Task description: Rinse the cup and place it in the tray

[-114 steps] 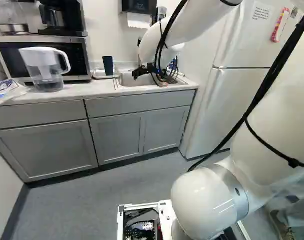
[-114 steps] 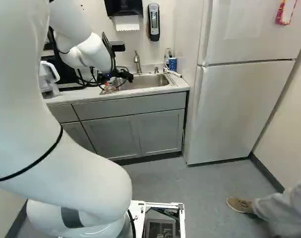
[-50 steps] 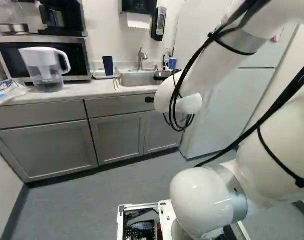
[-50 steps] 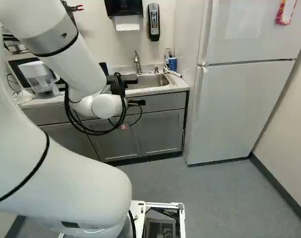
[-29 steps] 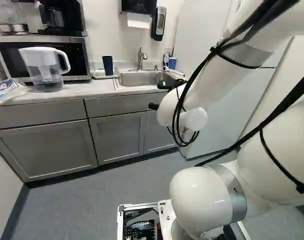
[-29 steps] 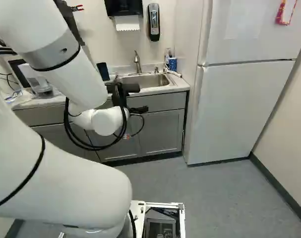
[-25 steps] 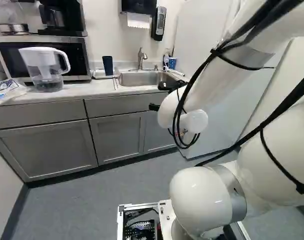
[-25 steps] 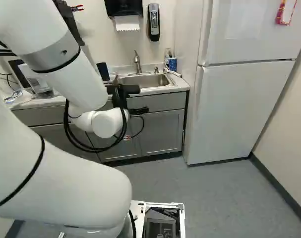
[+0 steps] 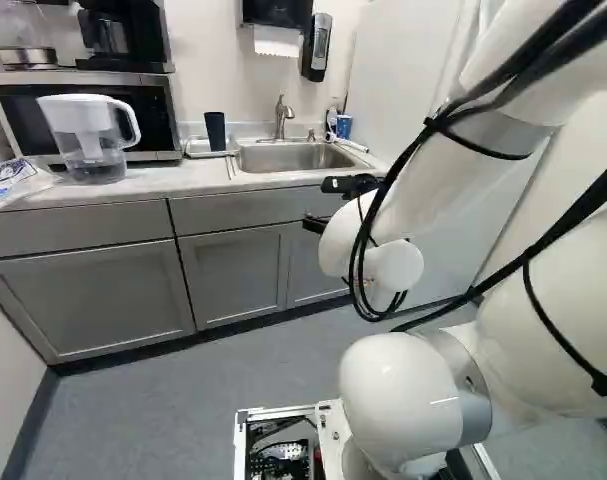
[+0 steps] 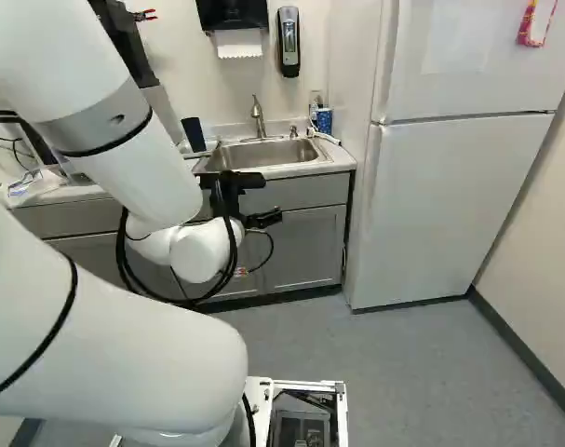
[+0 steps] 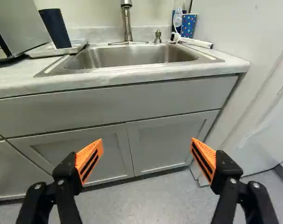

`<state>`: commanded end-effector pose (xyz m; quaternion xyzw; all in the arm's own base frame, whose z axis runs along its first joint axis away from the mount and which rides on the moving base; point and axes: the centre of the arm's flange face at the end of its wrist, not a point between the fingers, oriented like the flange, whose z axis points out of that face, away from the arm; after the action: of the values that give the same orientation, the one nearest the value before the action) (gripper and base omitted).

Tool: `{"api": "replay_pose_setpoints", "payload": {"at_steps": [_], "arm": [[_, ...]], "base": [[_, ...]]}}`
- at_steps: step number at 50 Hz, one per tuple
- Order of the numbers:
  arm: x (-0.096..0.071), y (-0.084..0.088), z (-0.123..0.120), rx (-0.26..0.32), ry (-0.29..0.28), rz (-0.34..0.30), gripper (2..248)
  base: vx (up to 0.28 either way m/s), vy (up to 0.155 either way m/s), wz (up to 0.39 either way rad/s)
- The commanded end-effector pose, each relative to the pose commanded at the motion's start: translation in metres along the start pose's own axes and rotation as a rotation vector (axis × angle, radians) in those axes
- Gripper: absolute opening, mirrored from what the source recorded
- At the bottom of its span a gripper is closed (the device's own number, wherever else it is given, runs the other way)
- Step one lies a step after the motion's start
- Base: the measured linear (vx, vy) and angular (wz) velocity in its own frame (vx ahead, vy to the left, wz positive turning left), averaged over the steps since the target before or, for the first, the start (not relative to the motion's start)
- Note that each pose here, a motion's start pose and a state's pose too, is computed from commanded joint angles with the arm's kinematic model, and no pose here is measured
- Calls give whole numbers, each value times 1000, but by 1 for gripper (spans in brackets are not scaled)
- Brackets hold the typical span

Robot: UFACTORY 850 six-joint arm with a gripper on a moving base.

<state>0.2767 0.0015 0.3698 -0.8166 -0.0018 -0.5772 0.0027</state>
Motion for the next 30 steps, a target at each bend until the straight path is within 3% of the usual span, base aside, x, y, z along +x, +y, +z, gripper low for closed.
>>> {"api": "replay_pose_setpoints", "payload": {"at_steps": [30], "arm": [[-6,1,-5,-7,9,0,247]], "base": [[0,0,0]]}}
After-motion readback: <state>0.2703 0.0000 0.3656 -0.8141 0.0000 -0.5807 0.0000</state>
